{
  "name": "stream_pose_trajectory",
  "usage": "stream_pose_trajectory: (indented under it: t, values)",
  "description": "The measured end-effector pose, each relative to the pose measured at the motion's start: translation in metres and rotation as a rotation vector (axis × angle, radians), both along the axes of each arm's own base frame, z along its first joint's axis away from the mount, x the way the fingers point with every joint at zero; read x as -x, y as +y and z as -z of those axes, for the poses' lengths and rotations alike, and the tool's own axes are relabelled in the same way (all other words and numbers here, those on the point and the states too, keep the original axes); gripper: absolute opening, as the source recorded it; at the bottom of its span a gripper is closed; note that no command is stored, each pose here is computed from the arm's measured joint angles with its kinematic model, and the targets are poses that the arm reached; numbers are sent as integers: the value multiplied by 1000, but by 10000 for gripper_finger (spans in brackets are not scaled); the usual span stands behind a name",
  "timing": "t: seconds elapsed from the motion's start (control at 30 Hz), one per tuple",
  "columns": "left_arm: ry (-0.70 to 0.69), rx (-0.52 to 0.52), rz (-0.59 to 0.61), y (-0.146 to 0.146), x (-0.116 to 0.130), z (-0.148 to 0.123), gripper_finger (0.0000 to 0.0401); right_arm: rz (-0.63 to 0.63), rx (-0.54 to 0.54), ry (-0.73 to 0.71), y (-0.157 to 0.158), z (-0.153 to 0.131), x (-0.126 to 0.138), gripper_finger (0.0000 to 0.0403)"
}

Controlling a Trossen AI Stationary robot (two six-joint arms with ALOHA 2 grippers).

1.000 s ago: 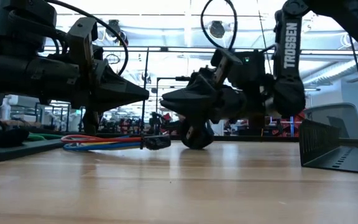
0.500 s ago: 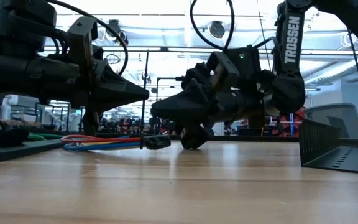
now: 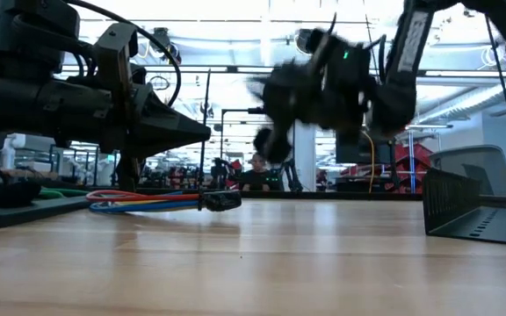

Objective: Ziptie cables

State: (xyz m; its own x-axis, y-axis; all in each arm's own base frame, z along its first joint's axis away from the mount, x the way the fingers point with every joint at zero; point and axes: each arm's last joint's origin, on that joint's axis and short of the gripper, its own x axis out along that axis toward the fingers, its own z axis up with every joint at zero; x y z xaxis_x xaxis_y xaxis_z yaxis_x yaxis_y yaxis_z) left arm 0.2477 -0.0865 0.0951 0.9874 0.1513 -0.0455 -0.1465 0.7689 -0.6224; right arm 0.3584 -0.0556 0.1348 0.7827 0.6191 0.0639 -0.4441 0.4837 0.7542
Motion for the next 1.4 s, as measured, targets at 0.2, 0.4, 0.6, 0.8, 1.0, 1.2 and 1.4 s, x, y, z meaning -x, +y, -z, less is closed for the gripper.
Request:
stream_pose_trajectory:
  t: [0.2,0.4,0.6,0.8,1.0,1.2,1.4]
  values:
    - [1,-6,10,0,0,0,0,209,138,-355,-51,-101,37,43]
    - [1,-6,10,0,0,0,0,393,195,-642,-52,-174,77,43]
    - [2,-7,11,0,0,0,0,499,122,-750,-33,-200,89,43]
    - [2,-6,11,0,0,0,0,595,79,-995,-19,-242,98,43]
    - [0,1,9,0,0,0,0,507,405,-705,-13,-295,61,40]
    - [-3,26,7,0,0,0,0,702,1268,234,-2,-295,43,14]
    - [-4,28,5,1,0,0,0,576,1374,454,-4,-278,48,3]
